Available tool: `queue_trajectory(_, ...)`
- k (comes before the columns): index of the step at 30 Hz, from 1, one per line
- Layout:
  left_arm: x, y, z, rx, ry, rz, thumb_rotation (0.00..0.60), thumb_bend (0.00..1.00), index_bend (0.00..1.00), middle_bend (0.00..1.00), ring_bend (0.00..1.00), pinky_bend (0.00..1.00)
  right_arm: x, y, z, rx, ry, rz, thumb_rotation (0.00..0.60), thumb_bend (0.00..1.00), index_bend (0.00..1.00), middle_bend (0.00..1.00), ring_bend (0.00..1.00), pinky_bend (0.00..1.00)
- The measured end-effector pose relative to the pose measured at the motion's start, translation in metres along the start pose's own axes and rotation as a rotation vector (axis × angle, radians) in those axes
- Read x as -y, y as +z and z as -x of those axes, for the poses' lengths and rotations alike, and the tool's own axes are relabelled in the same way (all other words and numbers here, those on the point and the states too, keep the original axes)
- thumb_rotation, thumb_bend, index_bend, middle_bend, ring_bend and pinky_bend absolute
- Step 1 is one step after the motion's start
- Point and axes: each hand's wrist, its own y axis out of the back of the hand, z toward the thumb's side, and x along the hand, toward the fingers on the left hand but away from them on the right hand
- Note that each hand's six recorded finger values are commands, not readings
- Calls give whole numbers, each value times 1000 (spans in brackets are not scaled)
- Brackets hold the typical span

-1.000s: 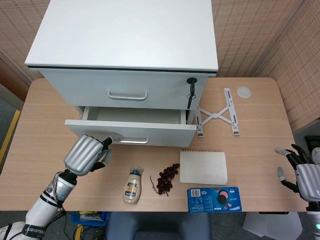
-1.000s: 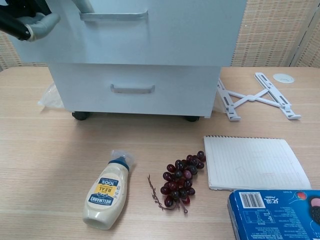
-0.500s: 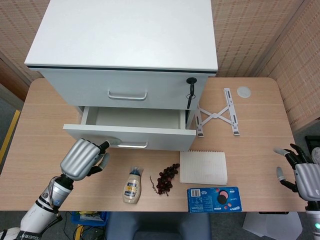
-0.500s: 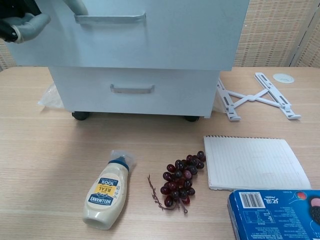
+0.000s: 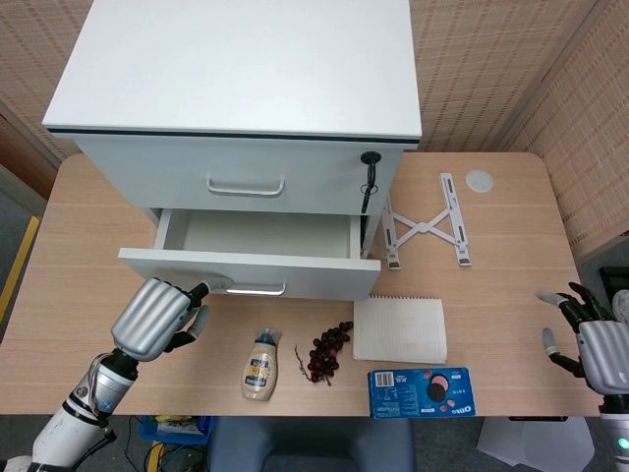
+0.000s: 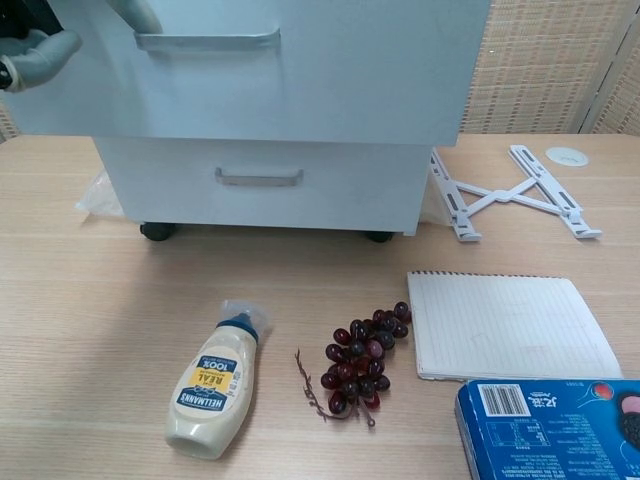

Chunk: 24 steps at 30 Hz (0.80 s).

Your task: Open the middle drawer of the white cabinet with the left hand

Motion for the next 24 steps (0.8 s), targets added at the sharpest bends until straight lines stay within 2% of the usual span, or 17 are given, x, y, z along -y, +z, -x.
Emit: queue_trajectory(24,-3,2,25,-2,2,-17,600,596,281,888,938,998,1,2,1,-7,5,-1,600,444,242,296,209,316)
